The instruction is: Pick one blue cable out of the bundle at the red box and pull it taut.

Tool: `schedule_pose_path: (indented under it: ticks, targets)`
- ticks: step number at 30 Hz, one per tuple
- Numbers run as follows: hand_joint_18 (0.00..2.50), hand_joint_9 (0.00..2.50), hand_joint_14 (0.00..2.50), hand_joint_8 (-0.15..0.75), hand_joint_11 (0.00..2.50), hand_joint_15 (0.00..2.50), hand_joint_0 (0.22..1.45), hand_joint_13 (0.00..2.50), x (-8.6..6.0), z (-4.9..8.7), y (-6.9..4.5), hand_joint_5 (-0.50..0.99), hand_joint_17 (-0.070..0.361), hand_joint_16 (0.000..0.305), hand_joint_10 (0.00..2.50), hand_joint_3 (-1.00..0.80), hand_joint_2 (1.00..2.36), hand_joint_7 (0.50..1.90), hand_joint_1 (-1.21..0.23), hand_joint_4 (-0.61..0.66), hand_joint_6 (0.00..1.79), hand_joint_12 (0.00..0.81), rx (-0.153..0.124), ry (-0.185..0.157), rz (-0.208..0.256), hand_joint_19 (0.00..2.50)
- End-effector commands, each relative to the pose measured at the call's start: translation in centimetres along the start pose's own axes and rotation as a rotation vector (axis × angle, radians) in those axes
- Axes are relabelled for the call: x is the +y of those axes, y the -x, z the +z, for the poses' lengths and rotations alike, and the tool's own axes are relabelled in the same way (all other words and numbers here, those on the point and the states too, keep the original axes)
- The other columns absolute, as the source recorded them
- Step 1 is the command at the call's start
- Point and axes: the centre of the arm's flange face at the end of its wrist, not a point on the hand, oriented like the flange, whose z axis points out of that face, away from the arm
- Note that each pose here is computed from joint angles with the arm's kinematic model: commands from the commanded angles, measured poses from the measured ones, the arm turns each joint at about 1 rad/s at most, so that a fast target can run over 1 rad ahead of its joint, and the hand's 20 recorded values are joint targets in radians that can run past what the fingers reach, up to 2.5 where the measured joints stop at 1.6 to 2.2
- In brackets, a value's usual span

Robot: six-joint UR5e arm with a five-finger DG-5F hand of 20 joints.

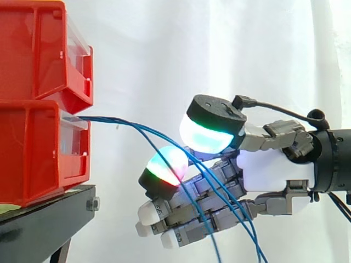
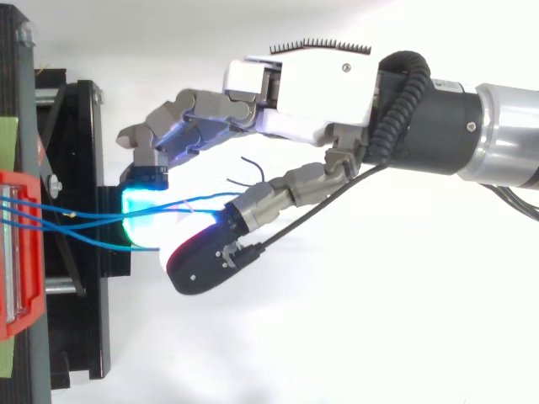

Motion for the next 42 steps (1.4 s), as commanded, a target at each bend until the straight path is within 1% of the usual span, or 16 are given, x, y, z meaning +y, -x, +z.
schedule_pose_path:
  ticks: [1, 4, 8, 10, 17, 21, 22, 24, 26, 31, 33, 36, 38, 40, 41, 42]
  targets:
    - [0.26, 0.6, 0.0, 0.351, 0.28, 0.1, 0.53, 0.26, 0.0, 0.0, 0.0, -0.16, 0.132, 0.059, 0.01, -0.5, 1.0, 0.91, -0.66, 0.17, 0.85, 0.38, 0.0, 0.0, 0.0, 0.14]
    - [0.25, 0.6, 0.0, 0.347, 0.26, 0.1, 0.55, 0.26, 0.0, 0.0, 0.0, -0.15, 0.13, 0.058, 0.01, -0.49, 1.0, 0.9, -0.61, 0.17, 0.83, 0.375, 0.0, 0.0, 0.0, 0.15]
    - [0.24, 0.62, 0.0, 0.338, 0.25, 0.1, 0.58, 0.26, 0.0, 0.0, 0.0, -0.14, 0.127, 0.056, 0.01, -0.39, 1.01, 0.95, -0.56, 0.17, 0.77, 0.364, 0.0, 0.0, 0.0, 0.16]
    - [0.24, 0.62, 0.01, 0.339, 0.26, 0.1, 0.6, 0.26, 0.0, 0.0, 0.0, -0.13, 0.126, 0.056, 0.01, -0.34, 1.01, 0.98, -0.57, 0.16, 0.77, 0.362, 0.0, 0.0, 0.0, 0.15]
    - [0.24, 0.62, 0.0, 0.343, 0.26, 0.1, 0.59, 0.26, 0.0, 0.0, 0.0, -0.14, 0.126, 0.056, 0.01, -0.21, 1.02, 1.0, -0.63, 0.13, 0.77, 0.363, 0.0, 0.0, 0.0, 0.16]
    - [0.26, 0.63, 0.0, 0.364, 0.28, 0.1, 0.58, 0.27, -0.01, -0.02, 0.0, -0.15, 0.134, 0.06, 0.01, -0.15, 1.02, 0.94, -0.66, 0.15, 0.82, 0.383, 0.0, -0.001, 0.0, 0.15]
    - [0.27, 0.63, 0.0, 0.367, 0.28, 0.09, 0.58, 0.27, 0.0, 0.0, 0.0, -0.15, 0.135, 0.06, 0.01, -0.12, 1.02, 0.99, -0.69, 0.15, 0.82, 0.385, 0.0, 0.0, 0.0, 0.14]
    - [0.29, 0.64, 0.0, 0.377, 0.29, 0.09, 0.59, 0.28, 0.0, 0.0, 0.0, -0.16, 0.139, 0.062, 0.01, -0.08, 1.01, 0.96, -0.72, 0.19, 0.85, 0.396, 0.0, 0.0, 0.0, 0.13]
    - [0.31, 0.63, 0.0, 0.373, 0.29, 0.09, 0.6, 0.29, 0.0, 0.0, 0.0, -0.16, 0.139, 0.062, 0.01, -0.06, 1.02, 0.96, -0.75, 0.19, 0.86, 0.394, 0.0, 0.0, 0.0, 0.12]
    - [0.29, 0.6, 0.0, 0.34, 0.29, 0.09, 0.65, 0.28, 0.0, 0.0, 0.0, -0.17, 0.126, 0.056, 0.01, -0.14, 1.02, 0.91, -0.81, 0.11, 0.86, 0.368, 0.0, 0.0, 0.0, 0.12]
    - [0.3, 0.59, 0.0, 0.331, 0.31, 0.08, 0.67, 0.27, 0.0, 0.0, 0.0, -0.18, 0.127, 0.056, 0.01, -0.21, 1.02, 0.86, -0.84, 0.11, 0.86, 0.368, 0.0, 0.0, 0.0, 0.11]
    - [0.3, 0.56, 0.0, 0.321, 0.28, 0.07, 0.69, 0.26, 0.0, 0.0, 0.0, -0.18, 0.127, 0.056, 0.01, -0.31, 1.01, 0.86, -0.88, 0.1, 0.85, 0.368, 0.0, 0.0, 0.0, 0.09]
    - [0.3, 0.51, 0.0, 0.31, 0.29, 0.07, 0.7, 0.26, 0.0, 0.0, 0.0, -0.2, 0.127, 0.056, 0.01, -0.35, 1.01, 0.87, -0.89, 0.13, 0.86, 0.37, 0.0, 0.0, 0.0, 0.08]
    - [0.3, 0.49, 0.0, 0.308, 0.28, 0.07, 0.68, 0.25, 0.0, 0.0, 0.0, -0.21, 0.127, 0.056, 0.01, -0.45, 1.0, 0.88, -0.92, 0.14, 0.87, 0.371, 0.0, 0.0, -0.001, 0.08]
    - [0.3, 0.49, 0.0, 0.305, 0.29, 0.07, 0.65, 0.24, 0.0, 0.0, 0.0, -0.21, 0.127, 0.056, 0.01, -0.5, 1.0, 0.87, -0.92, 0.14, 0.87, 0.371, 0.0, 0.0, -0.001, 0.09]
    - [0.26, 0.48, 0.0, 0.303, 0.28, 0.08, 0.6, 0.22, 0.0, 0.0, 0.0, -0.21, 0.129, 0.057, 0.01, -0.5, 1.0, 0.86, -0.9, 0.15, 0.87, 0.372, 0.0, 0.0, 0.0, 0.11]
